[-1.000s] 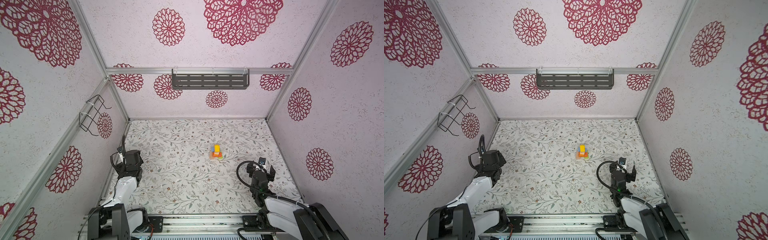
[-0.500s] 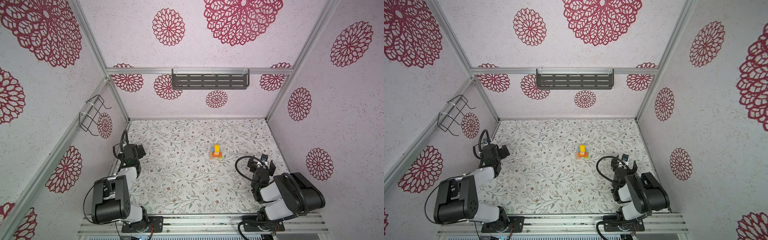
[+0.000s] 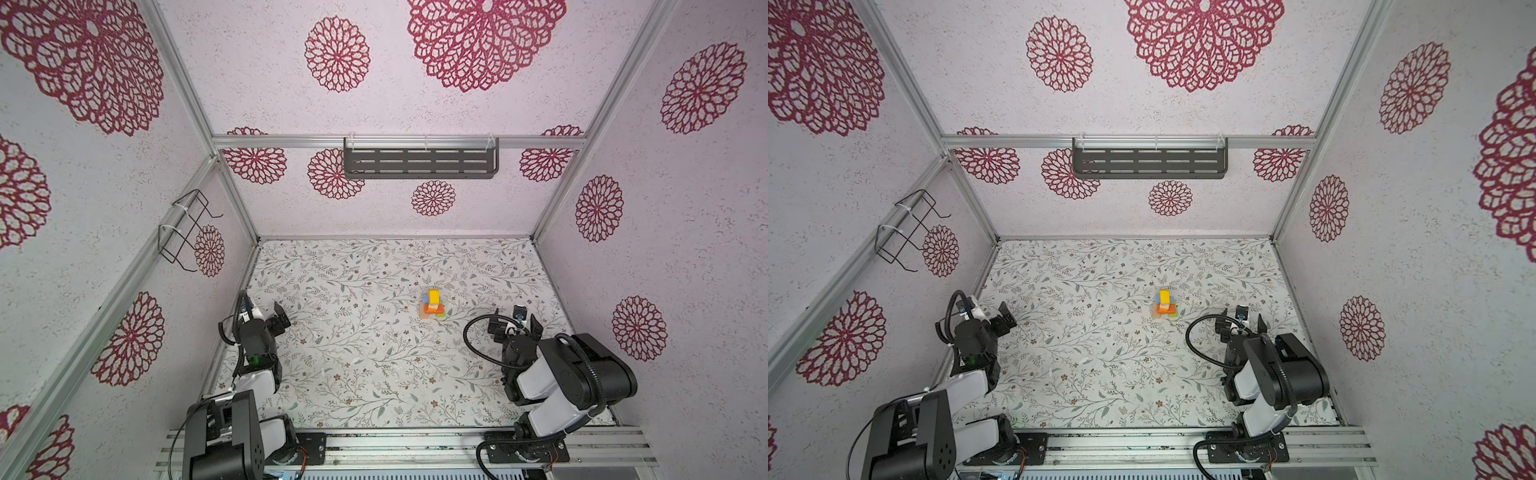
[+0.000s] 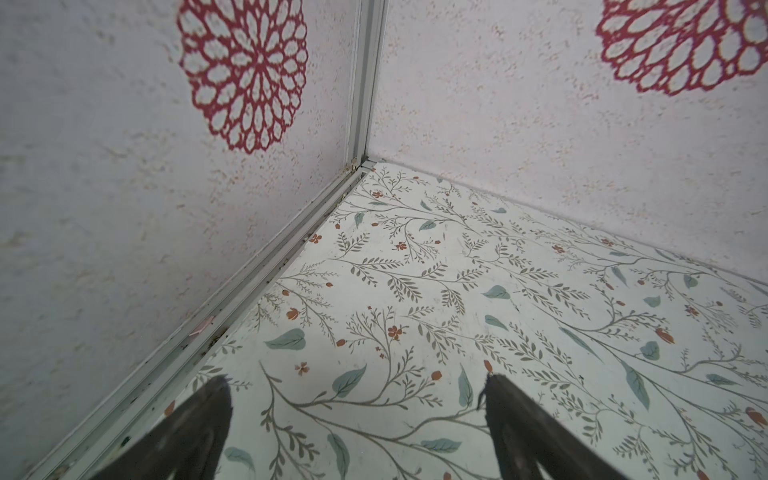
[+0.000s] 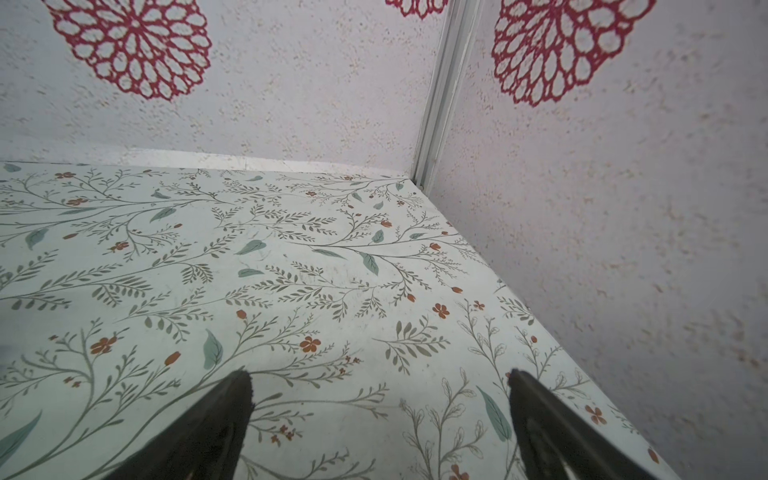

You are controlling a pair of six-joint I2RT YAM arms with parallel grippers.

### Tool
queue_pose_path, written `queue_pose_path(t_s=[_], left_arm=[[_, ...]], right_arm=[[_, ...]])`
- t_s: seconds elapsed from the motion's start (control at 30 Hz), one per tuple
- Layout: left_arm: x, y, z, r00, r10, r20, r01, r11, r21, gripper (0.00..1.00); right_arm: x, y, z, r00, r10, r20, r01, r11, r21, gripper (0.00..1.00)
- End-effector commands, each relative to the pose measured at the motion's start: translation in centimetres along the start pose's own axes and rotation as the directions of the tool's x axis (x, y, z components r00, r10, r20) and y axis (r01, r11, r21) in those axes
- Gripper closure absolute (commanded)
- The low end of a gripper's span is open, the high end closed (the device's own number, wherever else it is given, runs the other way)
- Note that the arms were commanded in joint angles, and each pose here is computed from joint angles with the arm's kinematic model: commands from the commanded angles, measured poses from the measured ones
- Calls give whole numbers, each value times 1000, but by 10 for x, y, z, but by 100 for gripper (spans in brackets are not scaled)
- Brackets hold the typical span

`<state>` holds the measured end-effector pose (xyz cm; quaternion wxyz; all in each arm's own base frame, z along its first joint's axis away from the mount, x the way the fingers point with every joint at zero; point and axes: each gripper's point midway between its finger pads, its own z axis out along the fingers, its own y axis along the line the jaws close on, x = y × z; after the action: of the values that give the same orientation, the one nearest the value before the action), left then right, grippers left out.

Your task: Build the wood block tower

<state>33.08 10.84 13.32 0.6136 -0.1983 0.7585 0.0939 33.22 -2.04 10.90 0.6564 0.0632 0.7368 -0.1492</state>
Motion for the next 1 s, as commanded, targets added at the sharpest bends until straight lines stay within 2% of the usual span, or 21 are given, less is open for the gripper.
queue_pose_path(t_s=[0.0, 0.13, 0.27, 0.37, 0.5, 0.6, 0.63, 0.7, 0.8, 0.9, 0.97], left_arm=[[-23, -17, -12, 993, 10, 117, -19, 997, 76, 3], [-19, -29, -8, 991, 100, 84, -109, 987, 114, 3], [-22, -27, 3, 989, 116, 96, -125, 987, 97, 3], [-14, -33, 27, 990, 135, -34, -130, 985, 114, 3], [-7, -48, 41, 983, 151, -107, -119, 960, 254, 3], [-10, -54, 34, 988, 139, -71, -113, 950, 290, 3], [-15, -53, 29, 994, 98, -45, -81, 955, 287, 3], [-25, -61, 15, 997, 23, 72, -46, 941, 336, 3], [-8, -71, 20, 996, 69, 60, -86, 934, 348, 3], [8, -72, 25, 992, 98, 77, -117, 944, 308, 3], [2, -71, 27, 985, 114, 132, -144, 960, 241, 3]], right_arm=[[-28, -2, -2, 993, 46, 110, -46, 999, 1, 1], [-28, -1, -2, 993, 46, 110, -46, 999, -1, 1], [-28, -1, -2, 993, 46, 110, -46, 999, -1, 1], [-28, -1, -1, 993, 44, 106, -44, 999, -1, 1], [-28, 0, 0, 994, 43, 103, -43, 999, 0, 1], [-27, 0, 1, 994, 44, 99, -44, 999, -1, 1], [-27, -1, 1, 994, 44, 99, -45, 999, 0, 1], [-27, 0, 1, 994, 44, 99, -44, 999, 0, 1], [-27, 0, 1, 994, 45, 100, -45, 999, -1, 1], [-27, 0, 1, 994, 43, 99, -43, 999, -1, 1], [-28, 0, 1, 994, 45, 101, -45, 999, -1, 1]])
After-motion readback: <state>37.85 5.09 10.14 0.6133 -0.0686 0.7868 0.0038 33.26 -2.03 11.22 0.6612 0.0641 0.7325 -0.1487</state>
